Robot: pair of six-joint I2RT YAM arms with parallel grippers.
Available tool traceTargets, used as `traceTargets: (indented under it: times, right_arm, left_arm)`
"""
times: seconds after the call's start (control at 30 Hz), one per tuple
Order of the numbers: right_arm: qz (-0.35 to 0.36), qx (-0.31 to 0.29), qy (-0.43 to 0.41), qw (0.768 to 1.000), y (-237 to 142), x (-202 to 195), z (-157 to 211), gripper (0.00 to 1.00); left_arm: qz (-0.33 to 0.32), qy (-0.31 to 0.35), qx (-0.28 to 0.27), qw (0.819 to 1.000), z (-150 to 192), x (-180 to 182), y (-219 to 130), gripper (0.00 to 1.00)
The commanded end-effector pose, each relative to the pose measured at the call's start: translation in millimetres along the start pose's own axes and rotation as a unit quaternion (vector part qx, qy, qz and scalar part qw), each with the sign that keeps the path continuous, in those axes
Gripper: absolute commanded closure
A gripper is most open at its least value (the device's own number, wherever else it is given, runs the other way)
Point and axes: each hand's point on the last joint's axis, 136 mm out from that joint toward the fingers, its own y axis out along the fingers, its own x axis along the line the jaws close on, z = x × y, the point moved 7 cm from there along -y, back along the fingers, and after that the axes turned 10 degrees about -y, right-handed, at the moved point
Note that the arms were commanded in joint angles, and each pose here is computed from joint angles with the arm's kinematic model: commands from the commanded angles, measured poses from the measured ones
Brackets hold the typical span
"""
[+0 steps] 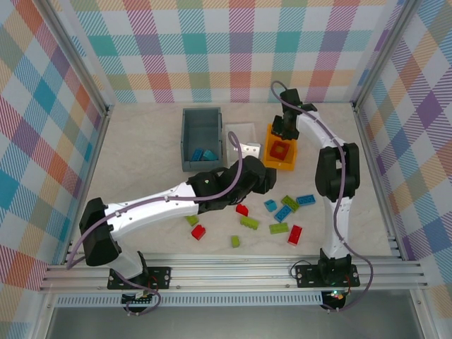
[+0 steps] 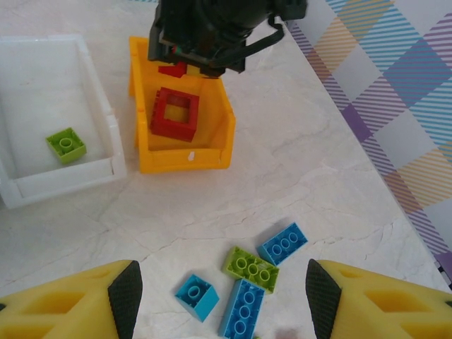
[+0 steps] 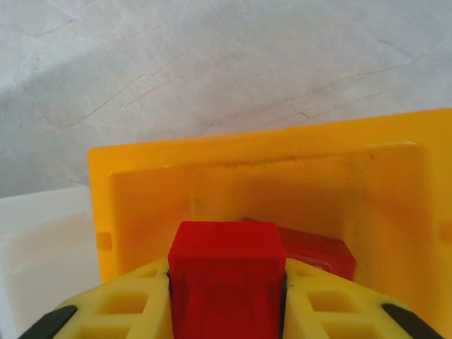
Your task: Sort the legos into containers by color
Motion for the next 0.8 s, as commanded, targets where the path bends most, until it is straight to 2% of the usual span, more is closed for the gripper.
traceTargets:
  times: [0.0, 0.1, 0.27, 0.5, 0.63, 0.77]
  right_arm:
    - [-0.014, 0.008, -0.013, 1.0, 6.8, 0.7, -6.2, 0.64]
    - [-0.019, 0.008, -0.018, 1.0, 8.5, 2.1, -7.7, 0.52]
    - [-0.029, -0.027, -0.02, 0.999, -26.4, 2.4, -6.9, 0.4]
    - [-0.047, -0.088, -0.025, 0.995, -108.3, 1.5, 4.7, 0.49]
    - [-0.078, -0.112, -0.057, 0.989, -156.0, 15.6, 41.4, 0.5]
    - [-0.168, -0.101, -0.152, 0.969, -182.7, 59.4, 115.1, 0.46]
  left_arm:
    - [0.012, 0.008, -0.011, 1.0, -5.1, -10.0, -1.7, 0.35]
    - [0.005, 0.011, -0.004, 1.0, -1.5, -6.6, -1.0, 0.35]
    - [-0.015, 0.011, 0.008, 1.0, 7.6, 6.1, -1.5, 0.36]
    - [-0.092, -0.012, 0.05, 0.994, 28.7, 35.0, -1.9, 0.39]
    - [-0.181, -0.061, 0.078, 0.979, 45.3, 77.7, -13.7, 0.4]
    - [-0.262, -0.135, 0.123, 0.948, 72.2, 143.5, -24.5, 0.39]
